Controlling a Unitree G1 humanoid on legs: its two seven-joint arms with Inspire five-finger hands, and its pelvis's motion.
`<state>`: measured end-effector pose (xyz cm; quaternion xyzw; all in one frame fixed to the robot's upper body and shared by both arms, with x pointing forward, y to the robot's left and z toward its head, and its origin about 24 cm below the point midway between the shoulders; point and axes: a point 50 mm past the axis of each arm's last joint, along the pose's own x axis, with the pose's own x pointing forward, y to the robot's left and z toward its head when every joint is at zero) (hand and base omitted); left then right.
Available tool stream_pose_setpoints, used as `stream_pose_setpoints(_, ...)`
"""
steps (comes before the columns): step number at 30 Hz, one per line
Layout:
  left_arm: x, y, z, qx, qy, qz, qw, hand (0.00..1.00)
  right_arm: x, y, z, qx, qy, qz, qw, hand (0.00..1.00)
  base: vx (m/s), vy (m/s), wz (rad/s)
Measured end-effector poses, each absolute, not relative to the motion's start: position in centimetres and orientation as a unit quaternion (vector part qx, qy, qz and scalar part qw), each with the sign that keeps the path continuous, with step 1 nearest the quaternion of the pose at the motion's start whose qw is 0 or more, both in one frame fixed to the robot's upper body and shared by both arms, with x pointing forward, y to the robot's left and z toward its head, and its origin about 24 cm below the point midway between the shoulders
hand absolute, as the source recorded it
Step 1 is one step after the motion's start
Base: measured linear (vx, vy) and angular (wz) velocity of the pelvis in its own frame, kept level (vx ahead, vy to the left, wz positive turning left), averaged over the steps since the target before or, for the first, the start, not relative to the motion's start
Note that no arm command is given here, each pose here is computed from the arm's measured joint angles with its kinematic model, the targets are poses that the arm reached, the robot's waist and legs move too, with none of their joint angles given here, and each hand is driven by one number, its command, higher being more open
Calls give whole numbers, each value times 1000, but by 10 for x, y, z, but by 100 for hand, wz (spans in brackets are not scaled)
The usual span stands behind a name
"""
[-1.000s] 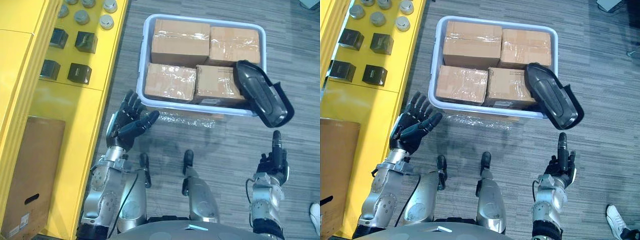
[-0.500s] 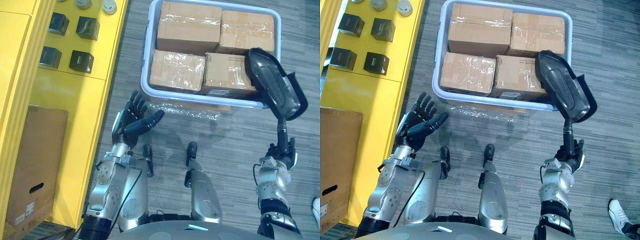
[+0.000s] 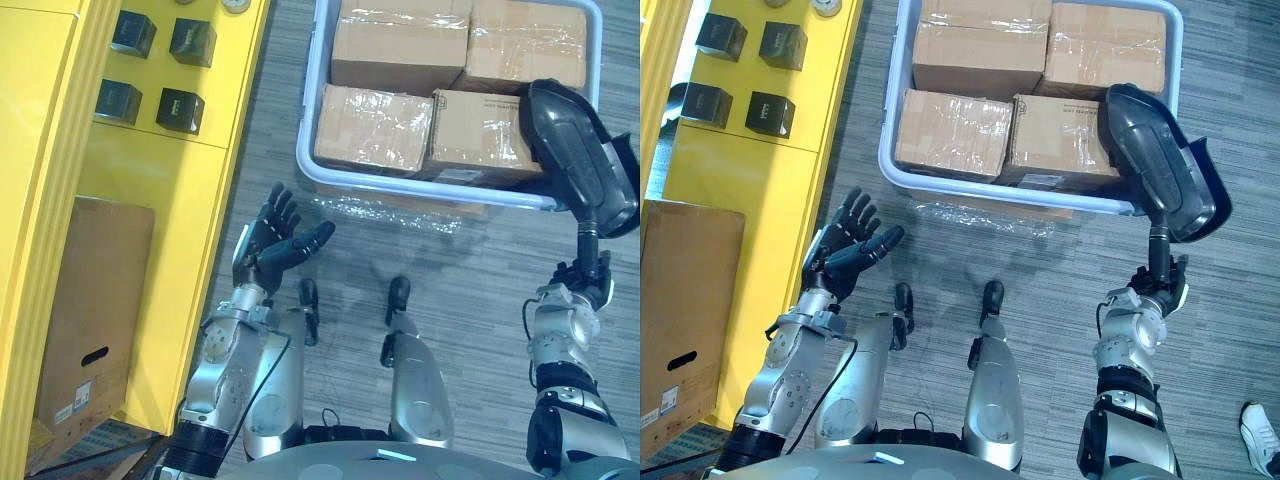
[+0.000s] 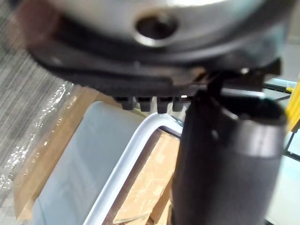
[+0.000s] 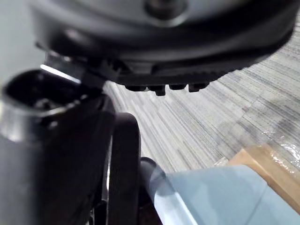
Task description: Walk over and take three plastic housings, then place them on the shelf
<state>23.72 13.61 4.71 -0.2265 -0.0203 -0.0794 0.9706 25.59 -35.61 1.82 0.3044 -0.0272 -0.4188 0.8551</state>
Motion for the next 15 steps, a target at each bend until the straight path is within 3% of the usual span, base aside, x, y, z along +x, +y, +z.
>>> stream_pose_setpoints(15,242,129,52,-230,-28,-88,969,100,262,-379,38,336,-61,-424,839,100,-39,3,0)
